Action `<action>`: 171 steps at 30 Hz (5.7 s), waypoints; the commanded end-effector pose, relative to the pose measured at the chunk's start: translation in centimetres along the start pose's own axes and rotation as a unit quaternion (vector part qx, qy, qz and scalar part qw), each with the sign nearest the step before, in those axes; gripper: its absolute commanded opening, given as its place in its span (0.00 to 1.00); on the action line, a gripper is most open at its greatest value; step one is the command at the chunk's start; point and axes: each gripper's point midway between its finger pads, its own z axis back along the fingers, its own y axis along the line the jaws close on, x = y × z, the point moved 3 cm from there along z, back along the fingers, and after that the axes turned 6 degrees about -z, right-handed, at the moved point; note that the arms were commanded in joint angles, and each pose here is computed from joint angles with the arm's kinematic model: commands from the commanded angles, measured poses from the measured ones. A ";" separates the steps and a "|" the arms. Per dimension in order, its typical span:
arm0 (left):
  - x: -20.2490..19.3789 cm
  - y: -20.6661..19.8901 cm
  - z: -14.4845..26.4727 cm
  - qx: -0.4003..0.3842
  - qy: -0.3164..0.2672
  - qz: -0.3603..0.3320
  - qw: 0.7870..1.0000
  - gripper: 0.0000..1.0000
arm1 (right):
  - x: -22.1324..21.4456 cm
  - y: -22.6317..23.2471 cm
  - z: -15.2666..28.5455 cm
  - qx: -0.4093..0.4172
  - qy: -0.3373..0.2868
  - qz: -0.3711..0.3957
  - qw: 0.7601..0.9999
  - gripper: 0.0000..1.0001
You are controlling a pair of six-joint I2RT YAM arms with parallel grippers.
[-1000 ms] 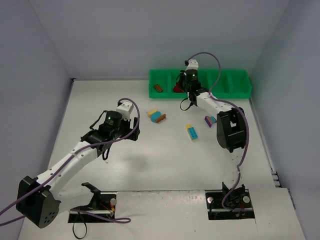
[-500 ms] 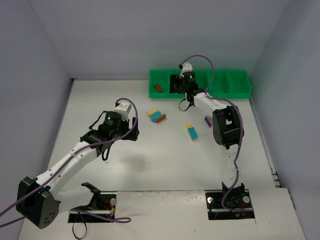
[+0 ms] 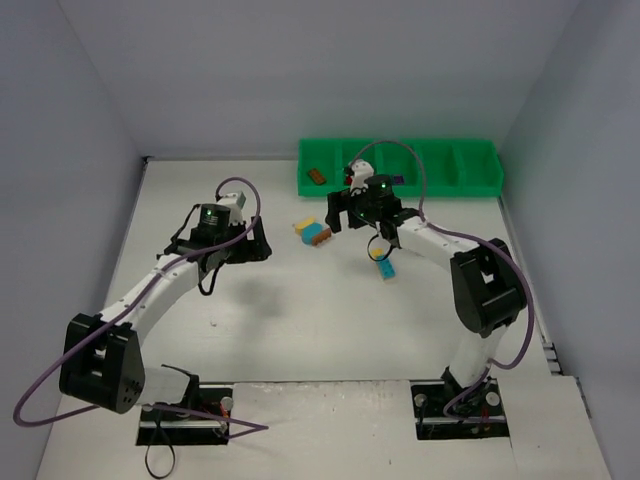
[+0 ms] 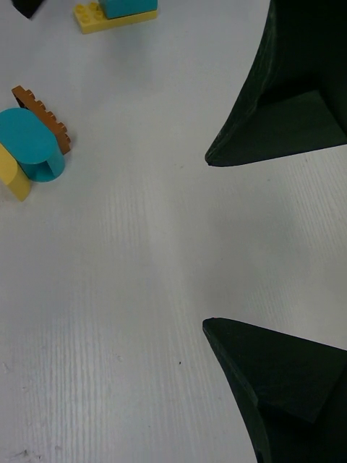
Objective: Sort the legos into containers by color
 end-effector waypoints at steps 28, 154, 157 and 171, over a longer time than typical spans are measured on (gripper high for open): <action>2.2 -0.2 0.3 -0.016 -0.034 -0.006 0.999 0.79 | -0.6 5.9 -7.7 0.001 0.050 0.076 0.996 0.99; 2.9 0.4 1.7 0.013 -0.058 0.000 0.998 0.79 | -0.5 6.1 4.0 0.040 0.099 0.229 0.967 0.42; 2.9 0.4 1.7 0.013 -0.058 -0.004 0.998 0.79 | -1.4 4.7 3.8 0.023 0.150 0.230 0.961 0.32; 3.5 0.7 2.2 0.025 -0.074 -0.004 0.997 0.79 | -10.5 8.2 2.6 0.082 0.231 0.159 0.956 0.00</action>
